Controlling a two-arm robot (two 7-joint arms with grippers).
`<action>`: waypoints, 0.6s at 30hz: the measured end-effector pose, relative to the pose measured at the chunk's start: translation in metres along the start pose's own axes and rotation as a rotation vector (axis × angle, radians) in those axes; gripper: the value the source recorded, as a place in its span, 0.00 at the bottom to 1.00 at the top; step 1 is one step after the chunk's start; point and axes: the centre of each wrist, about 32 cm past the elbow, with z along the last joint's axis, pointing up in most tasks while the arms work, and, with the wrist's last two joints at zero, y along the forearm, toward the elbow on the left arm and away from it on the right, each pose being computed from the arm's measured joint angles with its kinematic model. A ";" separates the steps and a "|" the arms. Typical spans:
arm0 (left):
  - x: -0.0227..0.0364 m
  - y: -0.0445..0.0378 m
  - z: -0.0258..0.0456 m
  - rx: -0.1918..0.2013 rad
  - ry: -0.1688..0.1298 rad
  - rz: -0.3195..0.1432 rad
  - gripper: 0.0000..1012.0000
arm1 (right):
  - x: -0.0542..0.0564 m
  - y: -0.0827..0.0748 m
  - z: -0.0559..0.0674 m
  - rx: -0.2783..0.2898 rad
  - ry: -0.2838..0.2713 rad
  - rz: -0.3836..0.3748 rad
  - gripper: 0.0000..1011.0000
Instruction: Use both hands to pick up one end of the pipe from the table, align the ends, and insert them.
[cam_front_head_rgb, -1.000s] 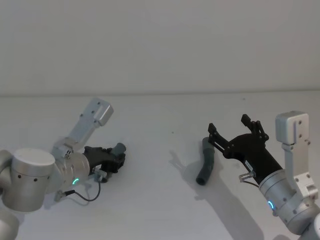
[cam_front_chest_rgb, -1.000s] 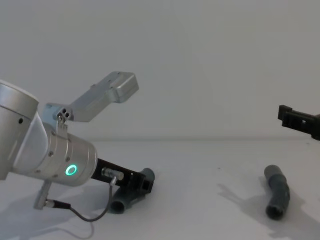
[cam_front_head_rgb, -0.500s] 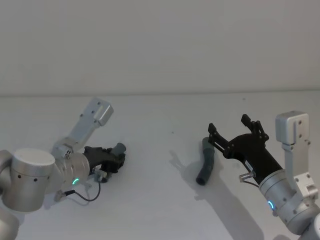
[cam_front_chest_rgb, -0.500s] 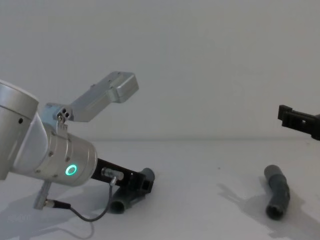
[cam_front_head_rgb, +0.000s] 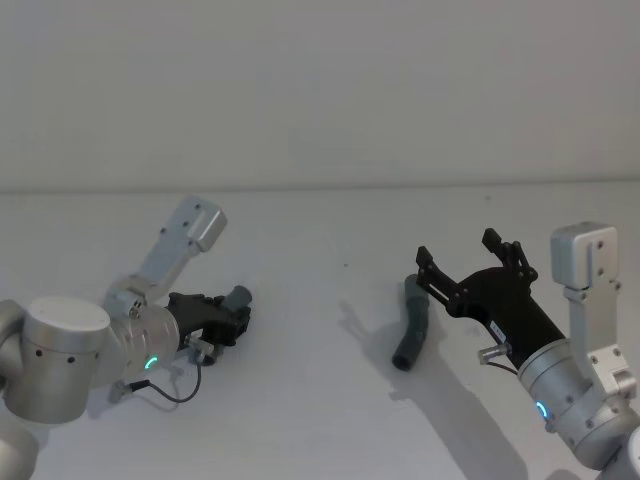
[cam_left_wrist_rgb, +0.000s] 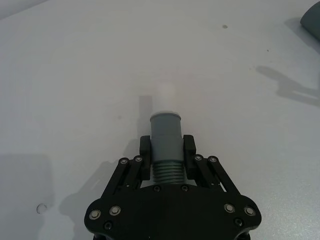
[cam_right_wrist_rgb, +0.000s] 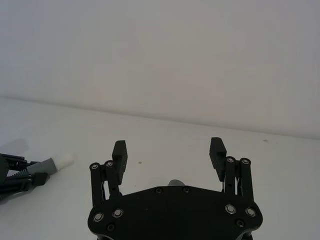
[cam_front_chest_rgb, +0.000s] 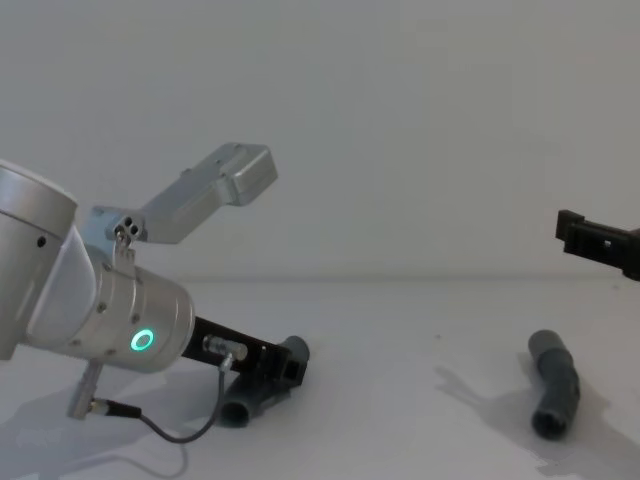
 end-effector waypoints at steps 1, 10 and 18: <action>0.0000 0.0000 0.0000 0.000 0.000 0.000 0.34 | 0.000 0.000 0.000 0.000 0.000 0.000 0.99; 0.0000 0.0000 0.0000 0.000 0.000 0.000 0.34 | 0.000 0.000 0.000 0.000 0.000 0.000 0.99; 0.0000 0.0000 0.0000 0.000 0.000 0.000 0.34 | 0.002 0.001 0.001 -0.017 0.004 0.003 0.99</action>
